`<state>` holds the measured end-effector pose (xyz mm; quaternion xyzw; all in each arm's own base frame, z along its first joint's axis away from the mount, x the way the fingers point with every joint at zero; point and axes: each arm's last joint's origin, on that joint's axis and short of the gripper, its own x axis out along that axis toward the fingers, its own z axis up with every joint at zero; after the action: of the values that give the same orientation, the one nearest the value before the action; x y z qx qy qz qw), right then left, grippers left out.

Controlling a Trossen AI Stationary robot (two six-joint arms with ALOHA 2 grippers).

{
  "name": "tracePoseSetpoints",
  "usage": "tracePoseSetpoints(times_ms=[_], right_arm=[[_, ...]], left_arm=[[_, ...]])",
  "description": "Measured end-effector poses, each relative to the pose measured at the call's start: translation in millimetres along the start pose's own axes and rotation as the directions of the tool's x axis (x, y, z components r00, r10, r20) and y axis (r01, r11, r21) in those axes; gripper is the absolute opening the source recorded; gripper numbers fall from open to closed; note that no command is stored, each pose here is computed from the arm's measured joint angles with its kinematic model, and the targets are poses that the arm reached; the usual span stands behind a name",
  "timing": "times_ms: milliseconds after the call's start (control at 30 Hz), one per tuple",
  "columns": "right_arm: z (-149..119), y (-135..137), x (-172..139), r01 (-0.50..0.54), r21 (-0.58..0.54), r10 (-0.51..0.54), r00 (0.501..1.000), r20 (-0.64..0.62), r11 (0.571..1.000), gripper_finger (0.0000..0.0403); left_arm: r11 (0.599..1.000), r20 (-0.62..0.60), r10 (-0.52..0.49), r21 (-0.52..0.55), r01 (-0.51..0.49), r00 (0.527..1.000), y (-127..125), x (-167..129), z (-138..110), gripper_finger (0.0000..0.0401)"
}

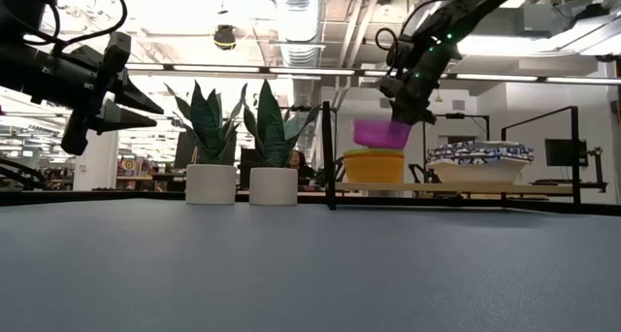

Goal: Place and stack bowls onto a shelf
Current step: Stack the violet bowl on the green bowl on the shelf

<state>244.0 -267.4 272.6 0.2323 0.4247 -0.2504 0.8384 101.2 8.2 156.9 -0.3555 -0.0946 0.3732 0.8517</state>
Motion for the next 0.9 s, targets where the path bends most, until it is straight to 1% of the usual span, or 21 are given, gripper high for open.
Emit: tracePoseSetpoints(times_ms=[233, 500, 600, 800, 900], right_arm=[[3, 12, 3, -0.02, -0.04, 0.021, 1.0, 0.016, 0.999, 0.0023], [-1, 8, 28, -0.025, -0.021, 0.024, 0.999, -0.048, 0.999, 0.0027], [-1, 10, 33, -0.024, -0.025, 0.023, 0.998, -0.056, 0.999, 0.0041], [-1, 8, 32, -0.019, -0.009, 0.019, 0.999, -0.051, 1.0, 0.0077], [-1, 8, 32, -0.036, -0.007, 0.036, 0.998, -0.048, 0.999, 0.0099]], left_arm=[[1.0, 0.013, 0.013, 0.003, -0.013, 1.0, 1, 0, 0, 0.0098], [0.999, 0.036, 0.034, 0.008, -0.035, 0.999, 1, 0, 1, 0.0098], [0.999, 0.036, 0.035, 0.008, -0.035, 0.999, 1, 0, 1, 0.0098], [0.999, 0.036, 0.036, 0.009, -0.036, 0.999, 1, 0, 1, 0.0098], [0.999, 0.048, 0.045, 0.009, -0.046, 0.998, 2, 0, 1, 0.0098]])
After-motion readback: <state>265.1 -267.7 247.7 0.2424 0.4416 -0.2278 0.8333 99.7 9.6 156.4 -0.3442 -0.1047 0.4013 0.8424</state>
